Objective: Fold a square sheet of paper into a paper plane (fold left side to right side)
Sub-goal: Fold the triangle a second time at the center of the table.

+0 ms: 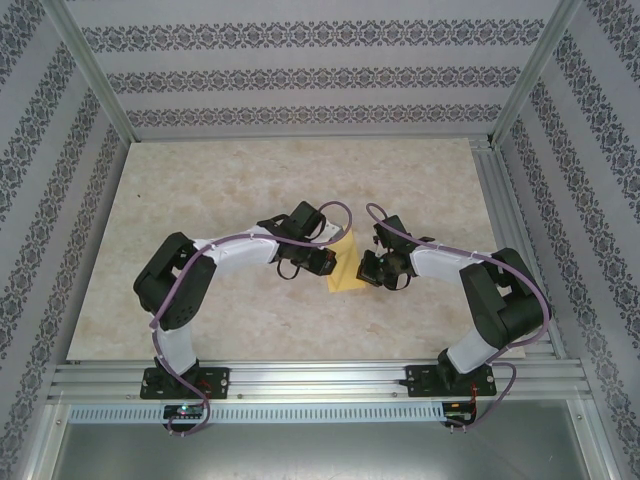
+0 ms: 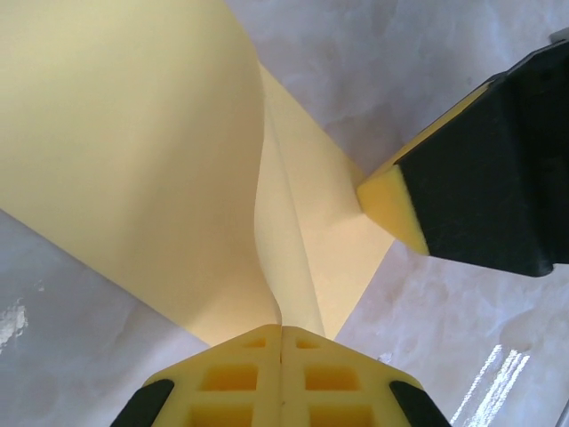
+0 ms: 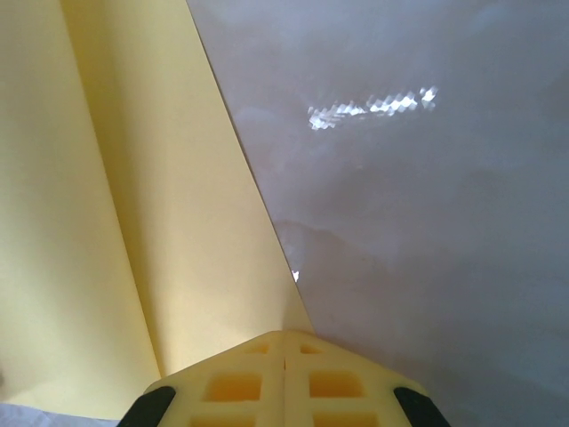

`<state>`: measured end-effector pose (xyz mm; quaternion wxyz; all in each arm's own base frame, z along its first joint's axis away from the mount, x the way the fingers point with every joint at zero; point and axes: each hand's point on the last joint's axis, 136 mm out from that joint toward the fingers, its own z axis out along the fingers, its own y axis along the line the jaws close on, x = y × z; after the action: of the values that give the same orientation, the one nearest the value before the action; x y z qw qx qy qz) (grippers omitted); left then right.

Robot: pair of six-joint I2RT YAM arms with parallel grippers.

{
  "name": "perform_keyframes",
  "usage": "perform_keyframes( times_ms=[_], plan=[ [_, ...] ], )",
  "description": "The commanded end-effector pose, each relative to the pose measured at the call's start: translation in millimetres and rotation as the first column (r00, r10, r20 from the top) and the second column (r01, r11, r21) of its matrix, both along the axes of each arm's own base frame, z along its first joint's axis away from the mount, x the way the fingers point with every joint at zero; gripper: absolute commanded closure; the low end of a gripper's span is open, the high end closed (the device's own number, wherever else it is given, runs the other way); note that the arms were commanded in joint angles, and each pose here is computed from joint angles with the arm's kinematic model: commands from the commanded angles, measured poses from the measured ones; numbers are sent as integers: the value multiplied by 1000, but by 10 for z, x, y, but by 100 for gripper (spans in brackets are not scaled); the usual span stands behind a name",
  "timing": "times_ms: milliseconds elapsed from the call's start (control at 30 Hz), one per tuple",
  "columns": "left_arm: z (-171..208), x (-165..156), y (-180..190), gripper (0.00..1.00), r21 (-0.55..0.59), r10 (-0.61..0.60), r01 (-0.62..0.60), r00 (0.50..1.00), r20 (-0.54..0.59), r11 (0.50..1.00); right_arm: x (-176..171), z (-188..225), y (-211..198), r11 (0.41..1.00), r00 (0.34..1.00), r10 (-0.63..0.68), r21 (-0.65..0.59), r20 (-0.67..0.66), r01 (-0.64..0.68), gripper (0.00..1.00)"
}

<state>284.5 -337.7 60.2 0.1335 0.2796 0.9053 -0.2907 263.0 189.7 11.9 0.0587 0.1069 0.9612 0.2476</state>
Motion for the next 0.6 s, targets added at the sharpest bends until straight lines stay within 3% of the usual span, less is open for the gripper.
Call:
perform_keyframes(
  times_ms=[0, 567],
  plan=[
    [-4, 55, 42, 94, 9, -27, 27, 1000, 2, 1000, -107, -105, -114, 997, 999, 13, -82, -34, -16, 97],
    [-176, 201, 64, 94, 37, -35, 35, 999, 0, 999, -136, -104, -119, 996, 999, 17, -90, -37, -20, 97]
  ],
)
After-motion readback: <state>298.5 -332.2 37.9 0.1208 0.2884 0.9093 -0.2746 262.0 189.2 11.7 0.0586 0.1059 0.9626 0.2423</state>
